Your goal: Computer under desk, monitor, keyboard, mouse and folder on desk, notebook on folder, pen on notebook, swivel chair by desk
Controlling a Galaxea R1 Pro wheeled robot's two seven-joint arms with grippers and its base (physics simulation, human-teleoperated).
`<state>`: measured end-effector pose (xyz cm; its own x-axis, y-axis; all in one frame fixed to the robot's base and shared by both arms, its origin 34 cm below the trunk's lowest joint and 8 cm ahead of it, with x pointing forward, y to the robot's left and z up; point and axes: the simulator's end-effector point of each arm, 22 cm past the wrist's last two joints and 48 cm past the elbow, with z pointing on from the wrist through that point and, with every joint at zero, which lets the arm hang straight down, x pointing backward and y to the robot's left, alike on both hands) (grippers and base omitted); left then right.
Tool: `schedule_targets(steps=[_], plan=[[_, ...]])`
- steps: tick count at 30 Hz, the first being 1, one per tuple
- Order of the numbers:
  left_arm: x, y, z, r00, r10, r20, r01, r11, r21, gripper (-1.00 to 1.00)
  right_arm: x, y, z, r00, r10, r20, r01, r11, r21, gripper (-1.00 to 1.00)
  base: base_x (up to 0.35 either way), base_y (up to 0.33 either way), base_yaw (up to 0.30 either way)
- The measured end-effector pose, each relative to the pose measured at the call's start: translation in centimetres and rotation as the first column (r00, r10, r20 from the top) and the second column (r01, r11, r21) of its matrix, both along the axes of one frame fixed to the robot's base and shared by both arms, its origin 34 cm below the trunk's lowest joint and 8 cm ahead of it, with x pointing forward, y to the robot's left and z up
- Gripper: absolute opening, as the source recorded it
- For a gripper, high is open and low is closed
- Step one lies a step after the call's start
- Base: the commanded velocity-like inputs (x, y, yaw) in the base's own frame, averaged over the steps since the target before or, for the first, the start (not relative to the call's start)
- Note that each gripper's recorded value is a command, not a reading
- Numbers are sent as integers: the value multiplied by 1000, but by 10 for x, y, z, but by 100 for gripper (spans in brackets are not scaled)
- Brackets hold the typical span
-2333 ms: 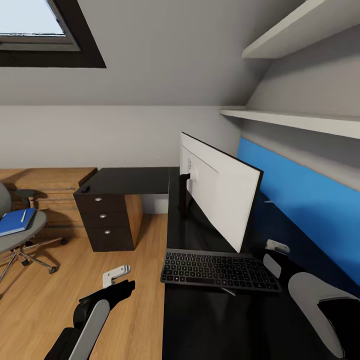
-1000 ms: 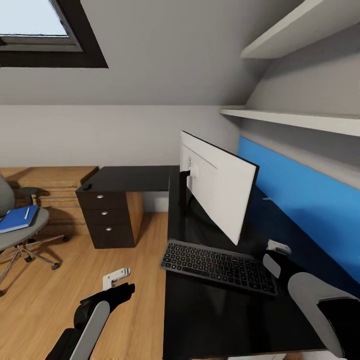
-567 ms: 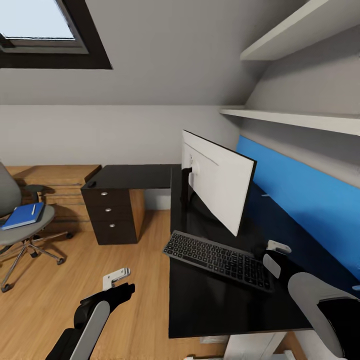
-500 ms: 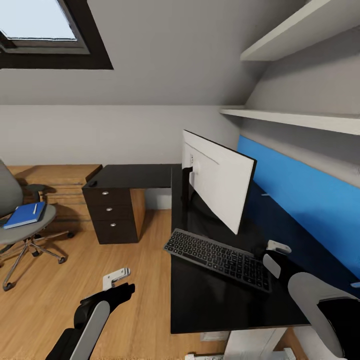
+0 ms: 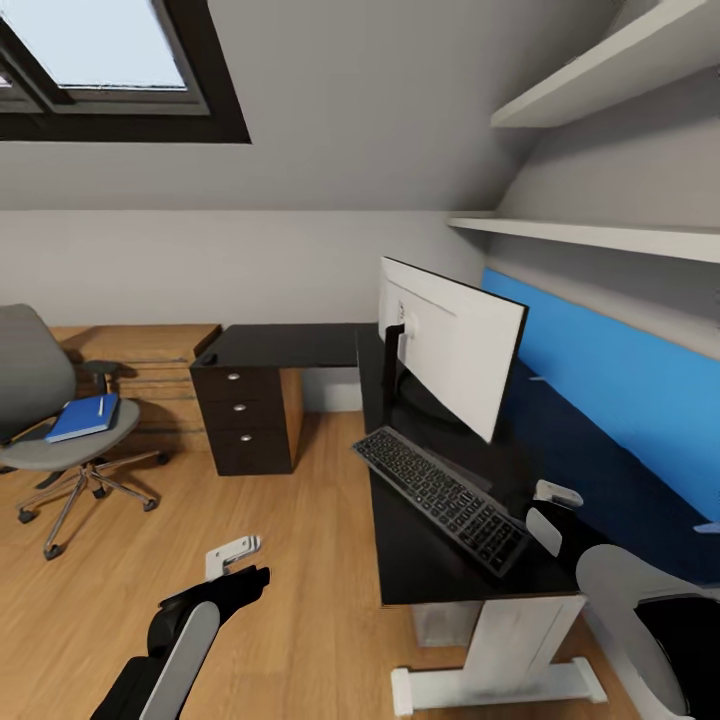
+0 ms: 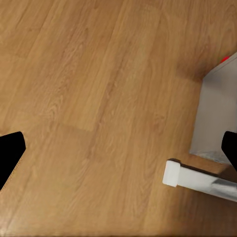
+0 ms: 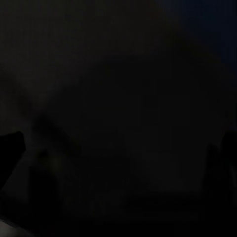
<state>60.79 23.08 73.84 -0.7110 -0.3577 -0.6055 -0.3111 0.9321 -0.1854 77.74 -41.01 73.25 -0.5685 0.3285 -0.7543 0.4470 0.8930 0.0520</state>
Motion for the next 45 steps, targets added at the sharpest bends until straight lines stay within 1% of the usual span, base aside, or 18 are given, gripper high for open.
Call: schedule_targets(steps=[18,23,35,37,42,45], plan=[[0,0,0,1000,0,-1,0,1000,-2,100,0,-1,0,1000,-2,0,2,1000,-1,100,-242,231,0],[0,-1,0,1000,-1,-1,1,1000,-1,100,-1,-1,0,1000,-2,0,2,1000,-1,100,-43,153,0],[-3,0,-6,1000,-1,-15,1,1000,1,100,0,0,1,1000,-2,3,2,1000,0,100,-3,10,0],[-3,0,-6,1000,-1,-15,1,1000,1,100,1,-1,3,1000,-4,14,4,1000,-2,100,0,0,0],[-2,-2,3,1000,-4,-15,4,1000,1,100,9,-5,21,997,-13,71,14,1000,-18,100,0,0,0],[-2,-2,8,1000,-4,-15,4,1000,0,100,11,-6,29,996,-15,86,17,1000,-22,100,0,0,0]])
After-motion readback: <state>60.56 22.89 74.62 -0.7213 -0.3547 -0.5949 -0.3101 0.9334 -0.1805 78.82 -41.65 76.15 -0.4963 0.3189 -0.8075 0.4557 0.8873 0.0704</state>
